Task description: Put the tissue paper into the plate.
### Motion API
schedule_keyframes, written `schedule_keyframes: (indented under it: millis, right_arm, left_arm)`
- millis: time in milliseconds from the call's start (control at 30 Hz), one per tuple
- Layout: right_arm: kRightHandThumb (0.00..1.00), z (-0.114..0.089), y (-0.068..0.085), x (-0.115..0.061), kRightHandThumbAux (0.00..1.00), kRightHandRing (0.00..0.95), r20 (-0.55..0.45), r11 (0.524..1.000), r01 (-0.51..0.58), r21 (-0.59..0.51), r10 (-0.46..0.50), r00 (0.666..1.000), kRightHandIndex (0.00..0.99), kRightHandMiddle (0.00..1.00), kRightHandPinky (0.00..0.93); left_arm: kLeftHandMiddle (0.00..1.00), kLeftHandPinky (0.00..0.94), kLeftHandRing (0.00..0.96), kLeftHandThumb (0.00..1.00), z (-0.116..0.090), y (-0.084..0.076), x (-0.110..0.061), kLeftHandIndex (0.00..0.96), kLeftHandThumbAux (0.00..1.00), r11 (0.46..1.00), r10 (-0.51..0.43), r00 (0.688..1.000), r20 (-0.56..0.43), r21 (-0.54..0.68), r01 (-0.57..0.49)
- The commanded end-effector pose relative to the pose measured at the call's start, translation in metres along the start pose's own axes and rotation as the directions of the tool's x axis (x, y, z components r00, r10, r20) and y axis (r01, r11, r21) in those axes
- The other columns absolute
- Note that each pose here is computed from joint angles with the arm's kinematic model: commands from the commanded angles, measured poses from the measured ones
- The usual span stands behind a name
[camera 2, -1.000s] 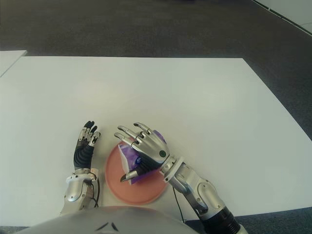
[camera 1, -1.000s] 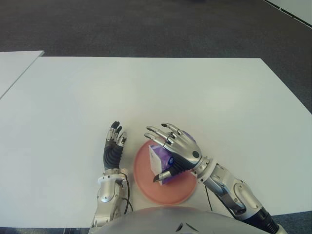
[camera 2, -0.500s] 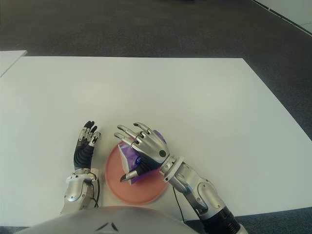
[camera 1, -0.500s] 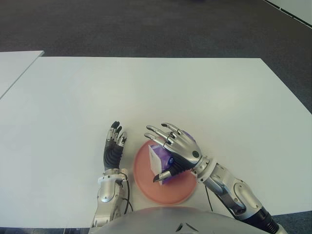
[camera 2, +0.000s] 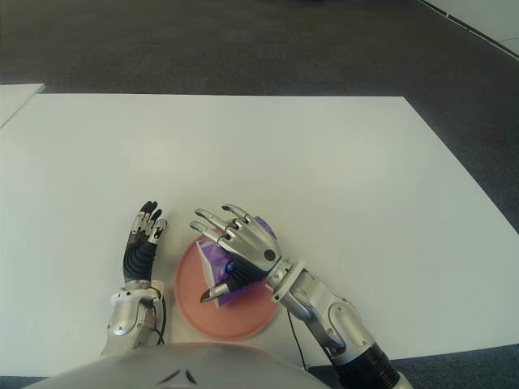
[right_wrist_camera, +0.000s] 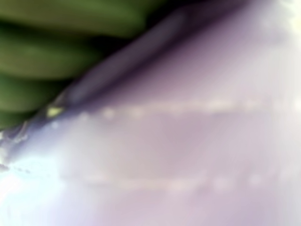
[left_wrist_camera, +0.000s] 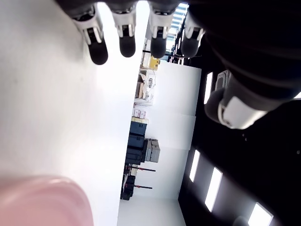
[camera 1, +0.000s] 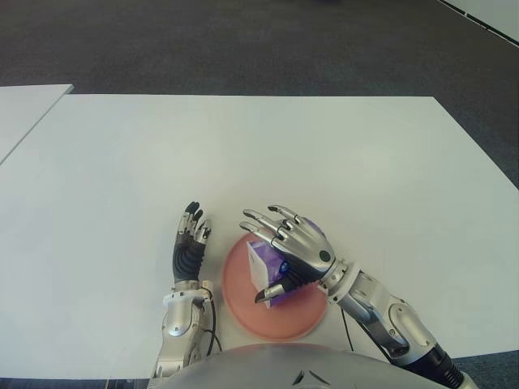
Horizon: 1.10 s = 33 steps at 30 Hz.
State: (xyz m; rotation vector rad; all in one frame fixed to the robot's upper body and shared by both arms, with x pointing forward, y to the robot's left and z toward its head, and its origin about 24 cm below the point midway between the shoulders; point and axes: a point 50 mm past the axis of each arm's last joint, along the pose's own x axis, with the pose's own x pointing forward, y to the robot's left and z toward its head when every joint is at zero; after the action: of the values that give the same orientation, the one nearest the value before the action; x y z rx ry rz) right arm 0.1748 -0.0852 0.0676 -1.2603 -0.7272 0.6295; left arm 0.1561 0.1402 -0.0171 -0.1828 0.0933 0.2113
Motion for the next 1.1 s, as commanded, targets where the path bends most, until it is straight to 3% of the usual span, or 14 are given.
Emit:
schedule_keyframes:
  millis: [33,333,1100]
  right_arm:
    - [0.196,-0.0022,-0.0014,0.0018,0.299,0.0,-0.007,1.0,-0.01,-0.009,0.009,1.0,0.0,0.0,0.0]
    - [0.188,-0.0021,-0.0018,0.0024,0.298,0.0,-0.007,1.0,-0.015,-0.017,0.015,1.0,0.0,0.0,0.0]
    - [0.164,0.0008,-0.0032,0.0025,0.321,0.0,-0.011,0.999,-0.026,-0.033,0.026,1.0,0.0,0.0,0.0]
  left_arm:
    - [0.073,0.101,0.07,0.241,-0.0123,-0.0107,-0.0064,0.082,0.538,0.998,0.036,0.997,-0.07,-0.05,-0.04]
    - [0.097,0.143,0.103,0.257,-0.0128,-0.0105,-0.0063,0.103,0.535,0.997,0.048,0.996,-0.069,-0.063,-0.052]
    - [0.074,0.109,0.078,0.241,-0.0123,-0.0083,-0.0081,0.079,0.54,0.999,0.035,0.997,-0.066,-0.019,-0.037]
